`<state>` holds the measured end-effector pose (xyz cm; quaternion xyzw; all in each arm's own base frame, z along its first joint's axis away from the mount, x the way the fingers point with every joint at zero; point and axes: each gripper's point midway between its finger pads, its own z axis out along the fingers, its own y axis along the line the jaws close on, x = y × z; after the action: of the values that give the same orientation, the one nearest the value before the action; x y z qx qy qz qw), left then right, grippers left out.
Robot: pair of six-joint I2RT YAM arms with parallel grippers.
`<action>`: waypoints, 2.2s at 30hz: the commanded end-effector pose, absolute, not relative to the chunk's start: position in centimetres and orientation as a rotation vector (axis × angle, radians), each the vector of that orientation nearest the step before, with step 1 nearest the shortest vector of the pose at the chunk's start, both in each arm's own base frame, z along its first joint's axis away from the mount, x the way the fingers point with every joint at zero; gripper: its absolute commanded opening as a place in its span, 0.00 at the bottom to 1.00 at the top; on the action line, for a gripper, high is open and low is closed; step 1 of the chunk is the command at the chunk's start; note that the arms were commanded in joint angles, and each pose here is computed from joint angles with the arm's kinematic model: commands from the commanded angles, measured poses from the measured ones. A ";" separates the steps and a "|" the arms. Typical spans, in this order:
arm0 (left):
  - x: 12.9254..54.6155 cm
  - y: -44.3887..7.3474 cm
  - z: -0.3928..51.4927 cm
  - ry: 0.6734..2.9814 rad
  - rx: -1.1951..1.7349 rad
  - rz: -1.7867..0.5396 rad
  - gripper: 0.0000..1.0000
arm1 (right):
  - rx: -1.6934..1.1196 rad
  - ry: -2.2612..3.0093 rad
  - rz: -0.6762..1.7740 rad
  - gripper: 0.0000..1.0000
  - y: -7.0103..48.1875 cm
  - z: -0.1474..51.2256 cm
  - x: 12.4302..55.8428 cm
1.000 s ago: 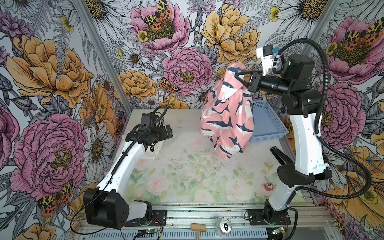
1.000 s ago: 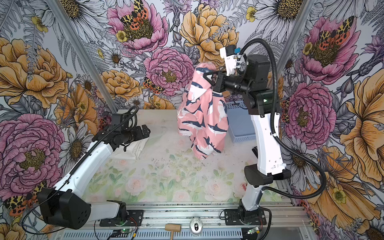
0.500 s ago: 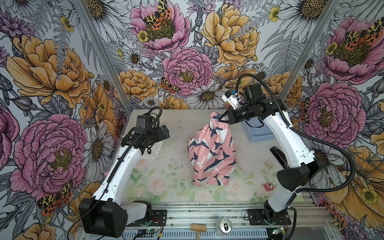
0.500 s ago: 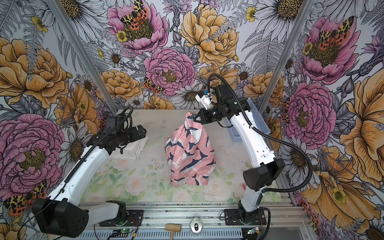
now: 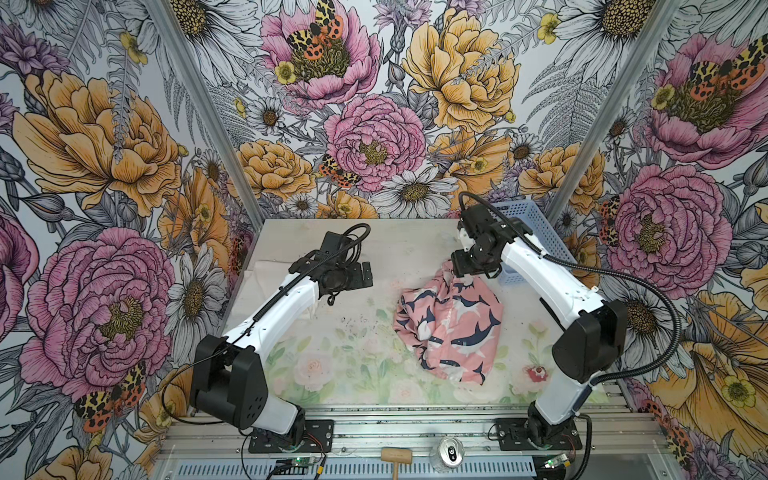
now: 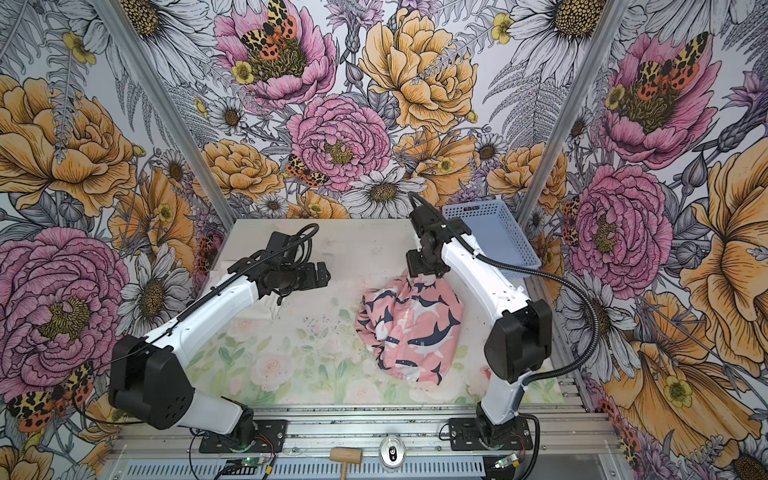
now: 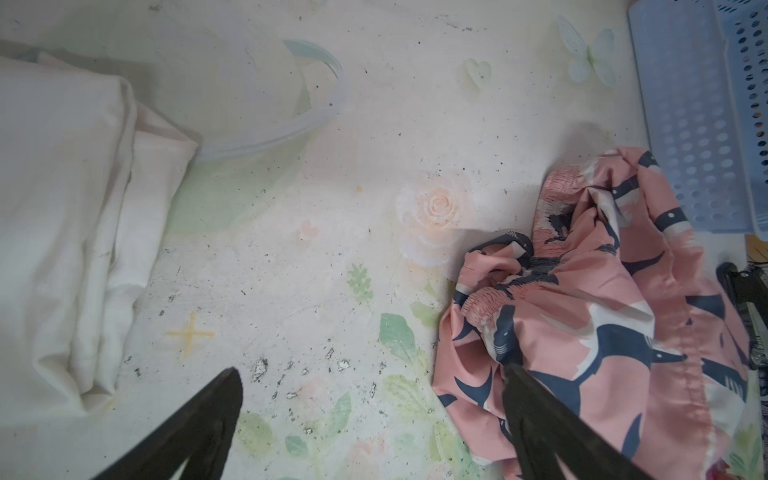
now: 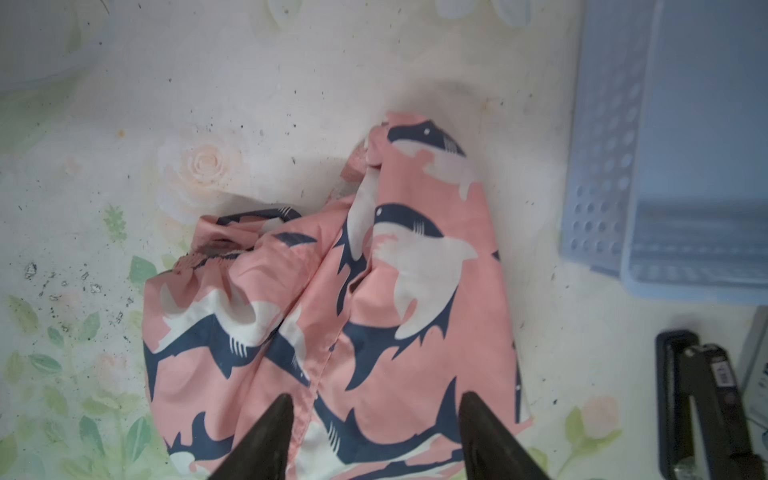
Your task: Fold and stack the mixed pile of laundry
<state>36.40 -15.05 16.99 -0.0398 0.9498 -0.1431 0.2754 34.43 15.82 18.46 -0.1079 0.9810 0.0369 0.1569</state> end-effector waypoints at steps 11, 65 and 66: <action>39.6 -21.5 16.1 2.563 0.049 -0.471 0.99 | -0.169 2.756 0.200 0.67 18.8 12.6 29.5; 42.4 -35.1 5.5 2.710 0.503 -0.467 0.00 | 0.012 2.614 0.315 0.00 8.1 20.1 29.0; 42.6 -33.2 6.6 2.698 0.452 -0.450 0.00 | -0.021 2.602 0.336 0.00 8.7 20.4 29.6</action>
<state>39.82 -38.77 3.15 0.2192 0.9465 -0.1960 0.1329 27.21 6.73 18.50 0.0293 0.9721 0.0815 0.2180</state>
